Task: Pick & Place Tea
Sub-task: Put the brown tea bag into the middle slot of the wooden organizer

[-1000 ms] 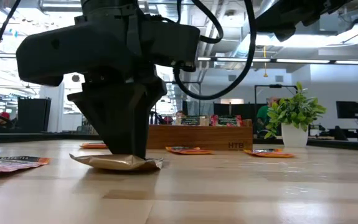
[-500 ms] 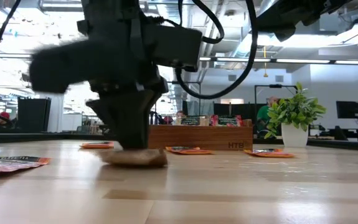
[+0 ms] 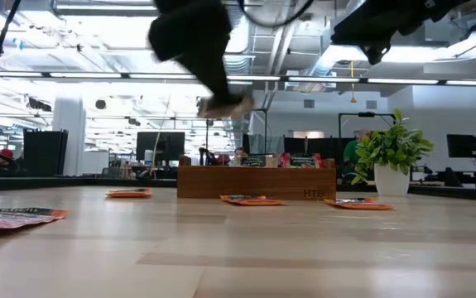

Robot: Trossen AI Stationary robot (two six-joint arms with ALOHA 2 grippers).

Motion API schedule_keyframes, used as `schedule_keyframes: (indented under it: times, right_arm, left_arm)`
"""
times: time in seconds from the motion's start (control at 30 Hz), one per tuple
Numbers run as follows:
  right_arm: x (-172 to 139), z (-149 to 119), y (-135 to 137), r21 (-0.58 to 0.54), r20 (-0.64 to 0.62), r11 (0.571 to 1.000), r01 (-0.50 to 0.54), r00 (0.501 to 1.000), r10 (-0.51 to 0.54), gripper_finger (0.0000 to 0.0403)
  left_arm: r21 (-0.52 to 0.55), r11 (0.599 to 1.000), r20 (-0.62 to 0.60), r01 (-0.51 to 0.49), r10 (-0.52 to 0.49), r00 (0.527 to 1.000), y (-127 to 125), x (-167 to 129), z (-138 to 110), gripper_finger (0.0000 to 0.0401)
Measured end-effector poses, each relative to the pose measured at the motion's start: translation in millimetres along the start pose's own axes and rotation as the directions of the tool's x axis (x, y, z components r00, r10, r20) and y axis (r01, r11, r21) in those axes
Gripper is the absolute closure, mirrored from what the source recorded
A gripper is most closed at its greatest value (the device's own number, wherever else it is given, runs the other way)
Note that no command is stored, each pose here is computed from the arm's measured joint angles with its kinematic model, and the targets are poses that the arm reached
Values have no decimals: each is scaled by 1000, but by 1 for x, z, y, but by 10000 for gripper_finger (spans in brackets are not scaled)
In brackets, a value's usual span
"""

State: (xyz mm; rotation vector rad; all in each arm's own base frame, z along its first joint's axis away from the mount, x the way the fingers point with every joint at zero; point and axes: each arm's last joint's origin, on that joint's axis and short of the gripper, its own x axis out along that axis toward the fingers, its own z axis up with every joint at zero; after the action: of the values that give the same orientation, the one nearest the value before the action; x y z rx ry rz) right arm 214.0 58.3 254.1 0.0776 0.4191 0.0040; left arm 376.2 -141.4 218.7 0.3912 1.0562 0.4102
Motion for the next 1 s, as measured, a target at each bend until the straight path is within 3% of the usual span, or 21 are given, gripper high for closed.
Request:
schedule_keyframes:
  times: [0.23,0.53,0.77,1.0]
  right_arm:
    - [6,7,-8,98,36,987,-126,992,122,329]
    - [23,11,-10,108,88,976,-189,980,180,263]
    - [38,12,-21,148,102,977,-152,985,138,218]
    - [52,21,-35,200,89,970,-142,988,126,200]
  left_arm:
    - [-13,991,110,-131,132,985,18,-22,26,401]
    - [-37,978,164,-204,207,964,40,-33,47,401]
    - [-11,975,174,-221,219,960,45,-29,51,401]
    - [-1,974,175,-225,222,959,47,-28,52,401]
